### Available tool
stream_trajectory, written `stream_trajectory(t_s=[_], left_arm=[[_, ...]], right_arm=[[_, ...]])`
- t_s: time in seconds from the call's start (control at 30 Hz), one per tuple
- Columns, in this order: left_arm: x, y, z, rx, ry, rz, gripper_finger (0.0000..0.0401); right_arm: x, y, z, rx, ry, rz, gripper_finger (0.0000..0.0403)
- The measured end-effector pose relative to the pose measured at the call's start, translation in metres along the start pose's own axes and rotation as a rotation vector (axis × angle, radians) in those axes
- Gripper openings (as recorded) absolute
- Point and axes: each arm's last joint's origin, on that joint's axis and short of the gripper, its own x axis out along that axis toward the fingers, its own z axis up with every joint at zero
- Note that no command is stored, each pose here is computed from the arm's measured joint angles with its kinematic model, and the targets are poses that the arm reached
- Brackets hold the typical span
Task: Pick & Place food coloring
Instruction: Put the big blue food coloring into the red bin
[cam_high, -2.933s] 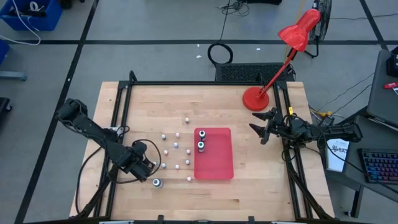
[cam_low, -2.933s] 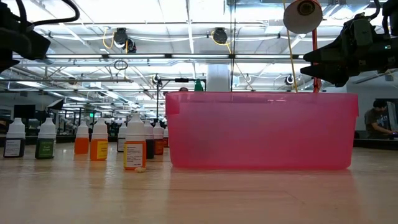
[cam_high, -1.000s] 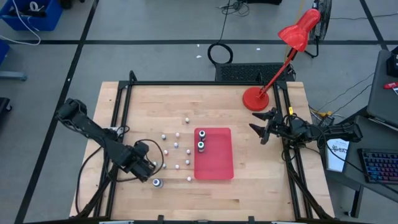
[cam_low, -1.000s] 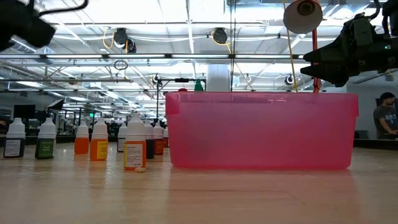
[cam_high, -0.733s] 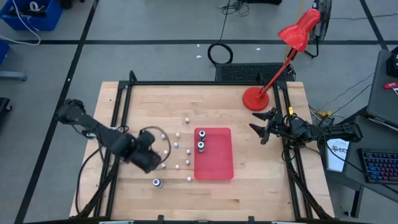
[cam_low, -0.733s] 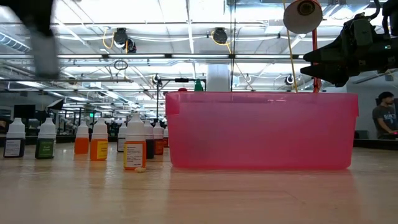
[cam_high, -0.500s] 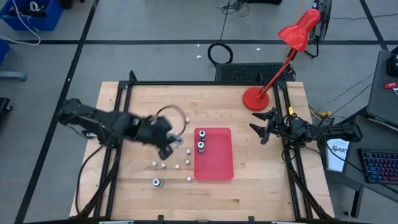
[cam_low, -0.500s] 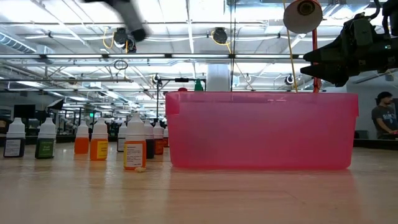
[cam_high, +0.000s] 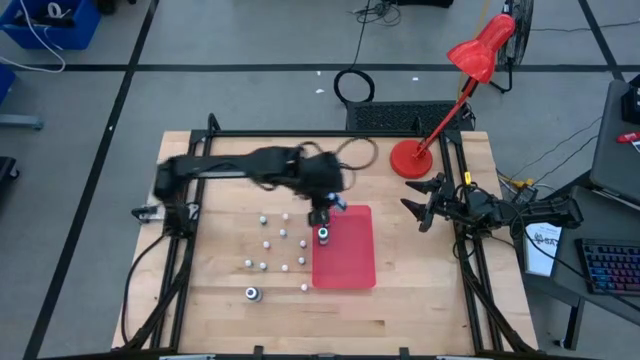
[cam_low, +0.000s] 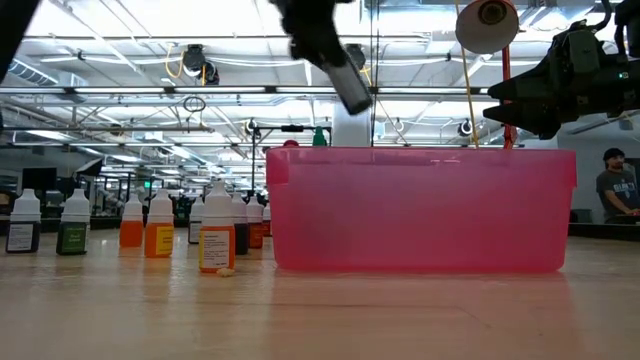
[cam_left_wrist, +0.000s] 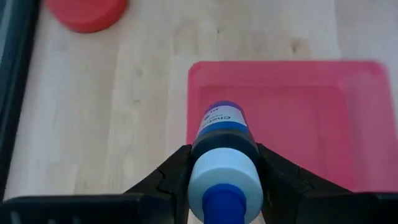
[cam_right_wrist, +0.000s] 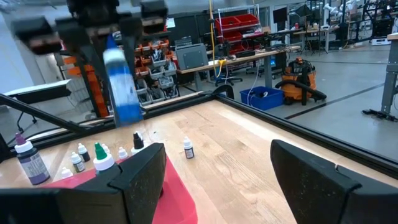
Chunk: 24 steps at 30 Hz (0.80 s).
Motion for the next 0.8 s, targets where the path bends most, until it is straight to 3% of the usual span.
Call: stream_trajectory(t_s=[0.17, 0.33, 0.47, 0.8], left_arm=[[0.042, -0.007, 0.019, 0.123, 0.106, -0.021, 0.0141], [0.079, -0.015, 0.016, 0.184, 0.213, 0.017, 0.014], [0.101, -0.015, 0.009, 0.173, 0.279, 0.082, 0.014], [0.134, -0.016, -0.006, 0.133, 0.407, 0.072, 0.0144]], right_arm=[[0.0, 0.0, 0.0, 0.0, 0.0, -0.001, 0.0279], [0.0, 0.0, 0.0, 0.0, 0.0, 0.0, 0.0279], [0.0, 0.0, 0.0, 0.0, 0.0, -0.001, 0.0279], [0.0, 0.0, 0.0, 0.0, 0.0, -0.001, 0.0279]])
